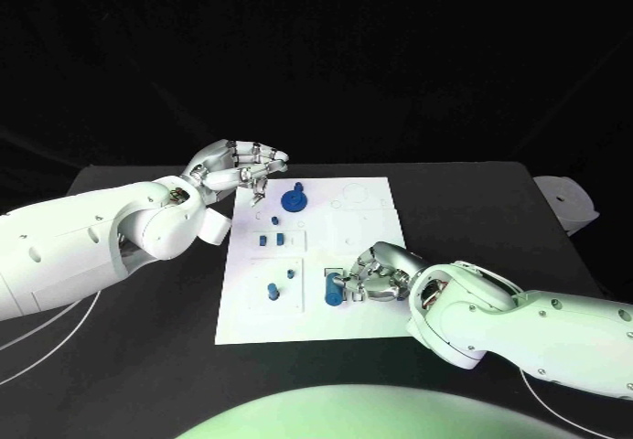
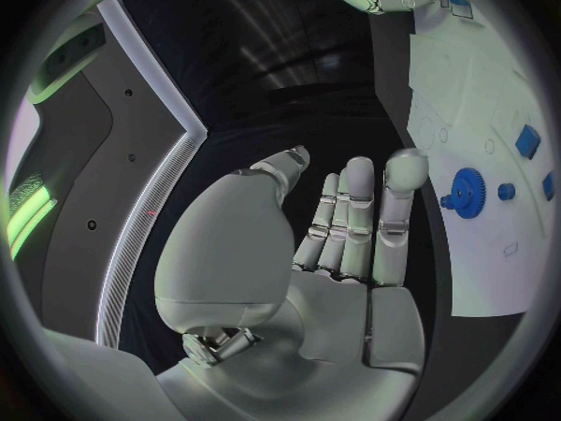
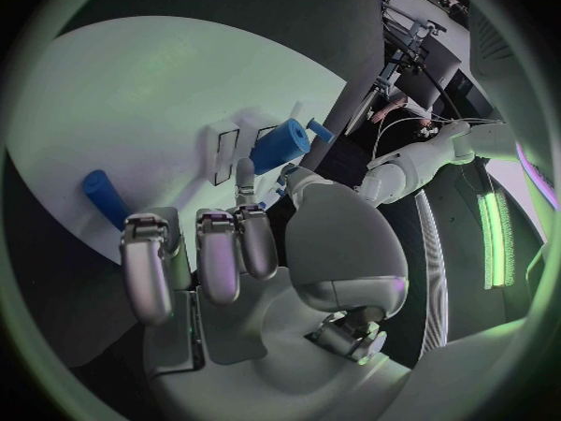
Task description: Assemble the parts on the task board
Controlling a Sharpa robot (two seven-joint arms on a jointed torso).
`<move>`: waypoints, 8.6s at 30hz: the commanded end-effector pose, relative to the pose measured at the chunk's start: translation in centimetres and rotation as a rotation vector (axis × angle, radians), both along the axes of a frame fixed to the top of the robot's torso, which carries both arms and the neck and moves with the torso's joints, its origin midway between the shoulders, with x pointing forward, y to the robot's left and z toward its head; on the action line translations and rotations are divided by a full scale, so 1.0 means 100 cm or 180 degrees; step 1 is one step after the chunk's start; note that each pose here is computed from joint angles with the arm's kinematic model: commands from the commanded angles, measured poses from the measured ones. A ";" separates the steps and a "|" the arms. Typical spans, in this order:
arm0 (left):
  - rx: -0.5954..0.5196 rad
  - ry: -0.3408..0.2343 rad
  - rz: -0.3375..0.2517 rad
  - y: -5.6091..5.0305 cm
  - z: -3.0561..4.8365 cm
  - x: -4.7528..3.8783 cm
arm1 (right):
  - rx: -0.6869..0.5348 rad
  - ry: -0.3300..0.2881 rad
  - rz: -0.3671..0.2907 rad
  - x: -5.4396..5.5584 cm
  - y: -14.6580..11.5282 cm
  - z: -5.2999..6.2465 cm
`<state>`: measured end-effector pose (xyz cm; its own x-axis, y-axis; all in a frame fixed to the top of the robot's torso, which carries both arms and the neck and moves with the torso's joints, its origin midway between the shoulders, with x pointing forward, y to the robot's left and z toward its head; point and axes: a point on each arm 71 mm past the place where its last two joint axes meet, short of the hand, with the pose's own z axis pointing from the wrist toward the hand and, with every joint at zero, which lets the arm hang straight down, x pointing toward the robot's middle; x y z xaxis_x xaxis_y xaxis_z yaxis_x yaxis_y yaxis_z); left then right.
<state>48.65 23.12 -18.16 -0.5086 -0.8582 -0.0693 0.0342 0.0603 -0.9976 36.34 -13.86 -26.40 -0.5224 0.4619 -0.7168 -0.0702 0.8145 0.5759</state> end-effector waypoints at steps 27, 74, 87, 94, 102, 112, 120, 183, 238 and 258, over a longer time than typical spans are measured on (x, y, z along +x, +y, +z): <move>-0.0035 0.0022 -0.0055 -0.001 0.0005 -0.0011 | 0.0045 -0.0182 0.0403 -0.014 0.003 0.010; -0.0038 0.0012 -0.0047 0.001 0.0008 -0.0015 | -0.0206 -0.0185 0.0341 -0.007 -0.006 0.004; -0.0043 0.0011 -0.0057 0.000 0.0009 -0.0017 | -0.0220 -0.0222 0.0420 -0.006 0.001 0.003; -0.0041 0.0011 -0.0052 0.001 0.0009 -0.0017 | -0.0260 -0.0241 0.0399 -0.004 0.003 0.001; -0.0041 0.0011 -0.0053 0.001 0.0010 -0.0018 | -0.0316 -0.0293 0.0317 -0.001 0.001 0.000; -0.0042 0.0010 -0.0054 0.001 0.0009 -0.0016 | -0.0329 -0.0357 0.0300 0.000 0.001 0.001; -0.0043 0.0009 -0.0056 0.001 0.0009 -0.0016 | -0.0185 -0.0500 0.0244 -0.002 -0.006 0.008; -0.0056 -0.0015 -0.0057 0.003 0.0027 -0.0049 | -0.1186 -0.0536 0.0338 -0.011 -0.071 -0.023; -0.0056 -0.0003 -0.0080 0.001 0.0029 -0.0061 | -0.0313 -0.0045 0.0012 -0.005 -0.020 -0.015; -0.0046 0.0008 -0.0077 0.003 0.0028 -0.0064 | -0.0214 -0.0143 -0.0021 -0.006 -0.014 -0.011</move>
